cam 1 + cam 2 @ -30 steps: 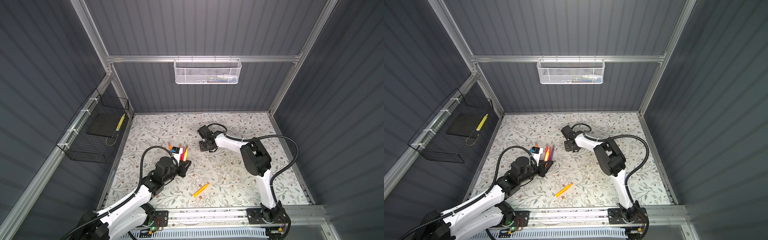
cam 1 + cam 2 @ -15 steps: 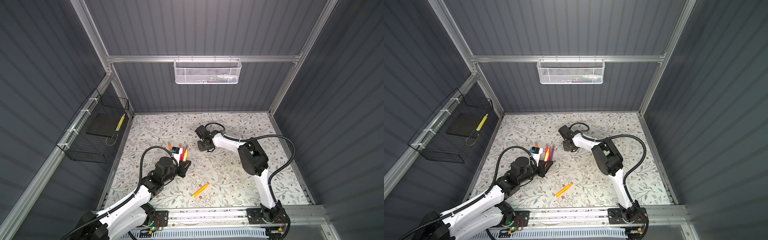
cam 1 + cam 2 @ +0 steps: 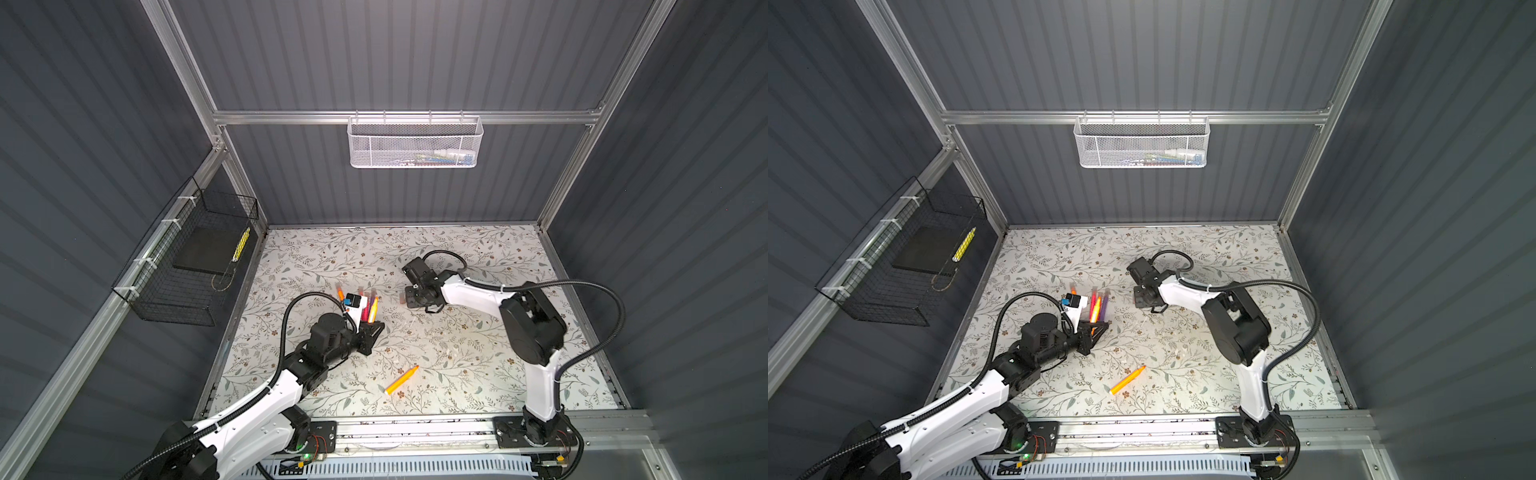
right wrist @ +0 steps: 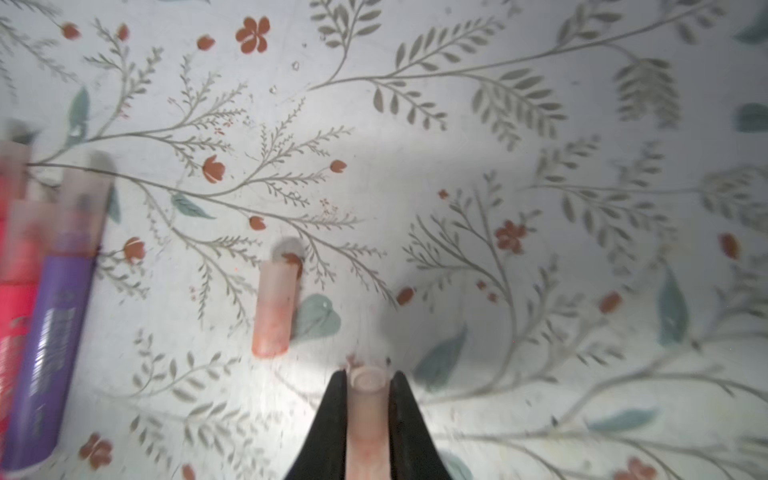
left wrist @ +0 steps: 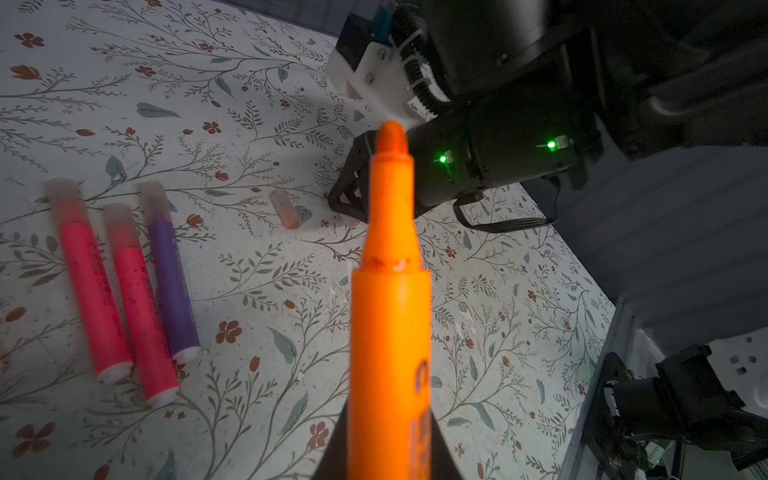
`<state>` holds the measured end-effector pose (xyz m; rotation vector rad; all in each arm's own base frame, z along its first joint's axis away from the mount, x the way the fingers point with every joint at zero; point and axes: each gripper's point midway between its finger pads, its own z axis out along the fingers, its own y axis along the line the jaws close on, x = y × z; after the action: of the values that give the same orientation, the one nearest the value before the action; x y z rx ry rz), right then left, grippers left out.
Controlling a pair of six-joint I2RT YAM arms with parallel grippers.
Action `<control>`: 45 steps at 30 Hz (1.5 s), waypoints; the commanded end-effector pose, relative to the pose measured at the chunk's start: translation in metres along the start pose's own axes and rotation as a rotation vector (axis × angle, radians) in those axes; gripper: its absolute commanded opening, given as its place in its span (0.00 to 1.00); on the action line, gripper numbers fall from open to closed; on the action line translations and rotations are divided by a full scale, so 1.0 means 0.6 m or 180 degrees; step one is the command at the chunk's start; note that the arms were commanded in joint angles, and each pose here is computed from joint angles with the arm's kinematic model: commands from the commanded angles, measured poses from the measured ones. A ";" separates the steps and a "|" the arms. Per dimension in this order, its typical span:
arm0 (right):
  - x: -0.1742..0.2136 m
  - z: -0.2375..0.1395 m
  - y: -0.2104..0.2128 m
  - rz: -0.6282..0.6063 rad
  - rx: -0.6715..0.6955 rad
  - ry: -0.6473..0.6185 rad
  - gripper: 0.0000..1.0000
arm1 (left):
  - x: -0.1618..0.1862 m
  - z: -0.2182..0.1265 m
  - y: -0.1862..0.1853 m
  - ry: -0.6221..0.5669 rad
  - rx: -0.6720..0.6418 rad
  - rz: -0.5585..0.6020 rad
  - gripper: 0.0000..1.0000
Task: Insert the pens into the pen caps
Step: 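Lower the right gripper onto a pale pink cap and grasp it, then carry the pink cap with the right gripper toward the marker tip in the left gripper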
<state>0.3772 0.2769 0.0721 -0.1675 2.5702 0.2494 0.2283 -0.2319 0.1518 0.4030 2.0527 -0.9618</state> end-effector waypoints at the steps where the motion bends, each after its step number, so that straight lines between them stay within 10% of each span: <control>1: -0.054 -0.076 0.002 0.0425 -0.0360 -0.0601 0.04 | -0.019 0.006 -0.043 -0.0071 0.0325 0.0164 0.00; 18: -0.025 -0.335 -0.010 0.1647 -0.2407 -0.2181 0.00 | 0.012 0.091 -0.157 0.0022 0.0739 0.0472 0.00; 45: -0.023 -0.327 0.051 0.1410 -0.2477 -0.2062 0.00 | 0.010 0.113 -0.155 0.0048 0.0684 0.0332 0.00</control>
<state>0.2800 0.2672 0.2277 0.1868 1.7777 1.2515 0.2075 -0.3385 0.1526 0.6301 1.9731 -1.0914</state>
